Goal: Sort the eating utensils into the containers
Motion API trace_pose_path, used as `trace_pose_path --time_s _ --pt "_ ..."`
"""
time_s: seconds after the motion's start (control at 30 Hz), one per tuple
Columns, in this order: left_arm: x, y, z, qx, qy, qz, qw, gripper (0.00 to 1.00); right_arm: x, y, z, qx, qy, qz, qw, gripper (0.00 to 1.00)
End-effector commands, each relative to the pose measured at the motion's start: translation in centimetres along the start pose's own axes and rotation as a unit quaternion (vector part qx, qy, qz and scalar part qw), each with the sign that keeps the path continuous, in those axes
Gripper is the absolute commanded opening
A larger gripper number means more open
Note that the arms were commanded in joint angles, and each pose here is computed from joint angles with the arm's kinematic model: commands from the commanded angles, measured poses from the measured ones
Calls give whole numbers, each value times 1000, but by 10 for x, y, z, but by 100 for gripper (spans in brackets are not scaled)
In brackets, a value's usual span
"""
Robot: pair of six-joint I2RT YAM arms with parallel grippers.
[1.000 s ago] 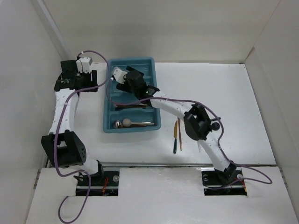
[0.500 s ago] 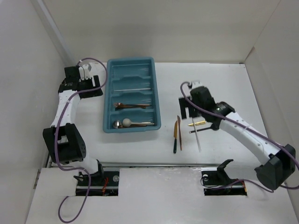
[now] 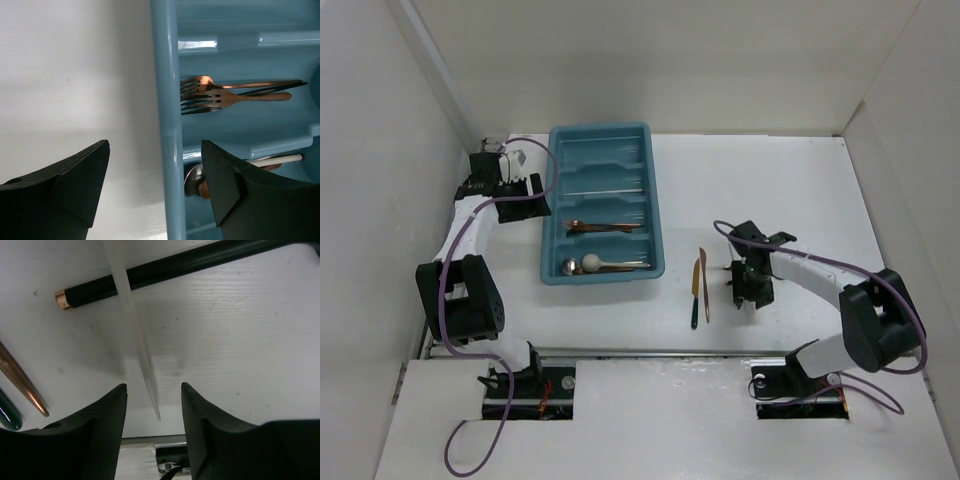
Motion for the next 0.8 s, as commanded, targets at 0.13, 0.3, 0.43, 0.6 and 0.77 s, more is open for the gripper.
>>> trace_pose_path --time_s 0.13,0.3,0.43,0.6,0.77 --pt "-3 -7 -6 -14 0 2 1000 71 6 19 -30 -25 36 17 999 47" --pt "-2 -8 -7 -14 0 -7 1000 71 10 30 -41 -23 20 25 999 11" --pt "-1 -8 -7 -14 4 -7 1000 71 12 26 -36 -15 14 24 1000 0" --pt "2 -9 -7 -15 6 -10 1000 71 23 -30 -41 -72 1 38 997 0" --pt "6 -13 -9 -21 3 -18 1000 71 57 -131 -94 -245 -143 53 958 0"
Point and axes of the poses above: each gripper's point midway between its finger pads, its own y axis out along the fingers, its own x axis along the line the jaws close on, z = x × y, the point moved 7 cm from there along -y, back along the fingers, and after that the axes turned 2 degrees about y, right-handed, at the moved point
